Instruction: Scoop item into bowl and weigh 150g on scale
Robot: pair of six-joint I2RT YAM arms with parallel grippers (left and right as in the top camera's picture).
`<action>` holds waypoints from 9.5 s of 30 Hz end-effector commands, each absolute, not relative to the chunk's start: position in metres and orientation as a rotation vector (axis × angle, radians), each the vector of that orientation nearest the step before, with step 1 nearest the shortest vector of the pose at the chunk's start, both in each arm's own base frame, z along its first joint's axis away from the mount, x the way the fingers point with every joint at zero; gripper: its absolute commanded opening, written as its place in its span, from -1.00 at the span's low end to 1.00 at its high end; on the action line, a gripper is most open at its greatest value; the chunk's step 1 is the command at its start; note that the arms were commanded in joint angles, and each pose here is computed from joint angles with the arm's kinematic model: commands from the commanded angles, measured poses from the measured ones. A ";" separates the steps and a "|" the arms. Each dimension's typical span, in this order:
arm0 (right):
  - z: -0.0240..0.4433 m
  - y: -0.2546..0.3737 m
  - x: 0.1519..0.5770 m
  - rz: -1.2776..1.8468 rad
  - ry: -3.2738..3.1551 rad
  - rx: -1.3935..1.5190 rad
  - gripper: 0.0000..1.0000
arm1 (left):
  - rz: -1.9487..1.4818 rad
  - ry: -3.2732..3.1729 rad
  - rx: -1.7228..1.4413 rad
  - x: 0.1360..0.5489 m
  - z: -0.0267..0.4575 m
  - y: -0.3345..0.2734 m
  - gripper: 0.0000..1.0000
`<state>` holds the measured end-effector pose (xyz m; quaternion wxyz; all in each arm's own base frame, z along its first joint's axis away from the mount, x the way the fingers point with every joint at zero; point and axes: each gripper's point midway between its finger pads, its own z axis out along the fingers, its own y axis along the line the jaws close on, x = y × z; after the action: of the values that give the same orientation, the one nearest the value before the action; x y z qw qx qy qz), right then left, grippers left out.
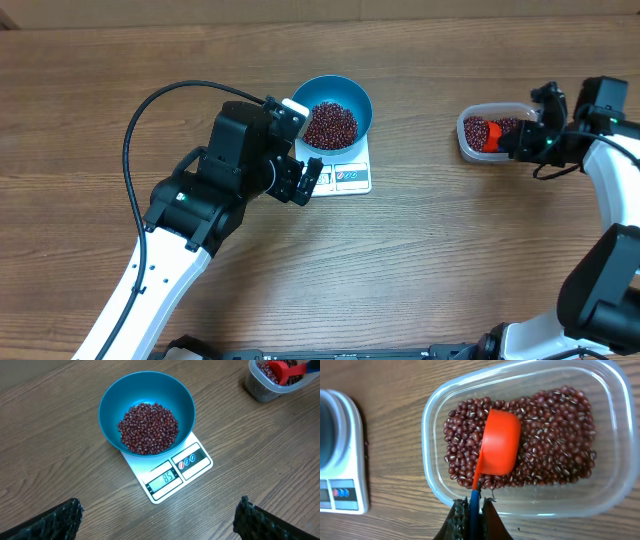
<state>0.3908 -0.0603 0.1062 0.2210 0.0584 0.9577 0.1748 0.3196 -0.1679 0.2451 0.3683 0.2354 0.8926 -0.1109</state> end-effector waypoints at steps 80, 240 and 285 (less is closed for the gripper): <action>0.181 -0.074 0.385 1.400 2.083 0.418 -0.93 | -0.281 2.298 0.623 0.320 0.241 -0.168 0.99; 0.111 -0.044 0.391 -0.294 2.720 -0.196 -0.93 | -0.281 2.298 0.623 0.320 0.241 -0.168 0.99; 0.095 -0.044 0.373 0.765 2.640 0.142 -0.93 | -0.281 2.298 0.623 0.320 0.241 -0.168 0.99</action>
<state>0.3752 -0.0487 0.1042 0.2092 0.0436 0.9439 0.2520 0.3196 -0.1679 0.2451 0.3683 0.2352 0.8926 -0.1110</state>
